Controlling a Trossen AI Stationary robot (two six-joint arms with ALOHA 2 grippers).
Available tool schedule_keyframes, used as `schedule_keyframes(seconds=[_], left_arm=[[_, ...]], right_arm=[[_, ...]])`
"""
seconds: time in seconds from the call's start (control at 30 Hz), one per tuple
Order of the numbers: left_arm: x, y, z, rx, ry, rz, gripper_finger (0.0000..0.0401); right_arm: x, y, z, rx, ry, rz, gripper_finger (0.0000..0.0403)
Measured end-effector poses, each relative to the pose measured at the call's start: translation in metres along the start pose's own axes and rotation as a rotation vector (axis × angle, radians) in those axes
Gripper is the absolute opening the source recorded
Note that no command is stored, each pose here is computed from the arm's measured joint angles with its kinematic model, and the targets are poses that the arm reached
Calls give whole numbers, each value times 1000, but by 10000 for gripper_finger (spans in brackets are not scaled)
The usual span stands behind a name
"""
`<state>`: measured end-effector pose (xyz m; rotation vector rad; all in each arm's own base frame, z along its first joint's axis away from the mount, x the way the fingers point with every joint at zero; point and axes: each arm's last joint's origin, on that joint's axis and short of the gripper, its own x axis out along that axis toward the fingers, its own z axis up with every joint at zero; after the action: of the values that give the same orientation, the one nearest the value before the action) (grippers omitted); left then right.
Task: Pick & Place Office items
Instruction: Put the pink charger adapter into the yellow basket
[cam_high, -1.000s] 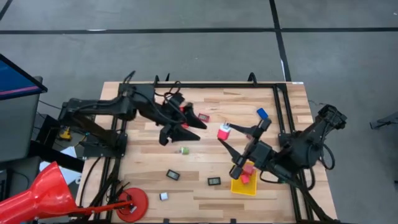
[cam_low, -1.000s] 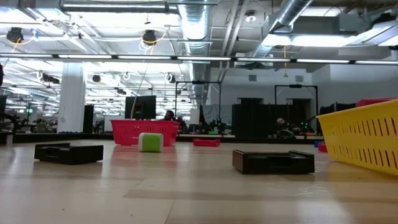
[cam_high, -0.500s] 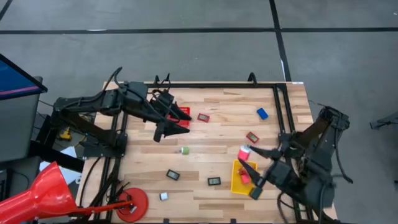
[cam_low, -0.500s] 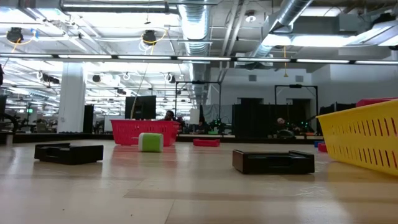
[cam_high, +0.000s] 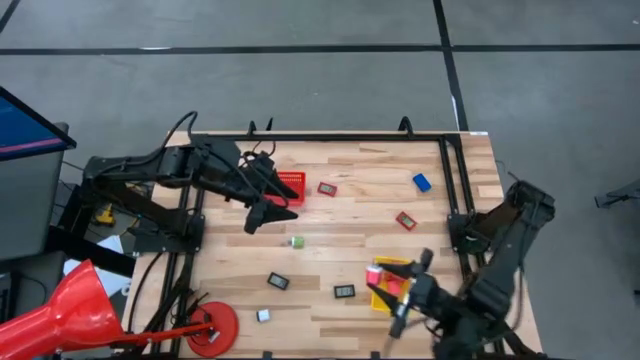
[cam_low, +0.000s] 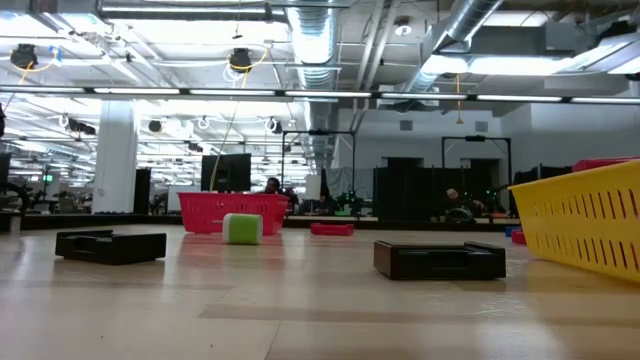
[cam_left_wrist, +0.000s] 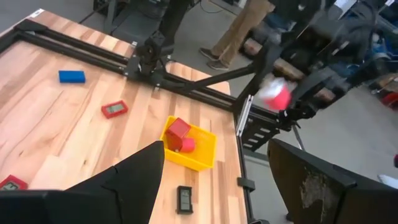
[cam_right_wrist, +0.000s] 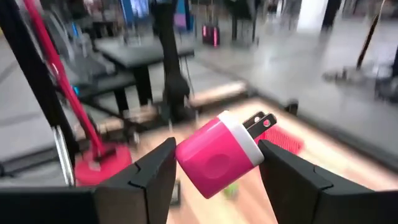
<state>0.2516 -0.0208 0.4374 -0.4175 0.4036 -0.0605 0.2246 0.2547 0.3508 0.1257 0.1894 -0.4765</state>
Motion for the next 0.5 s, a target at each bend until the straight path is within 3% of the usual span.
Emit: schedule_keyframes(seconds=[0.1,0.27,0.5], left_arm=[[-7,1,-2,-3,6,26,282],[-15,0,0,-5,-12,26,282],[-18,-5,-2,2,-13,15,282]], right_arm=[[9,-7,-19,16,160,-18,204],[4,-20,-51,20,457,-151,205],[-6,-8,-88,61,582,-255,205]])
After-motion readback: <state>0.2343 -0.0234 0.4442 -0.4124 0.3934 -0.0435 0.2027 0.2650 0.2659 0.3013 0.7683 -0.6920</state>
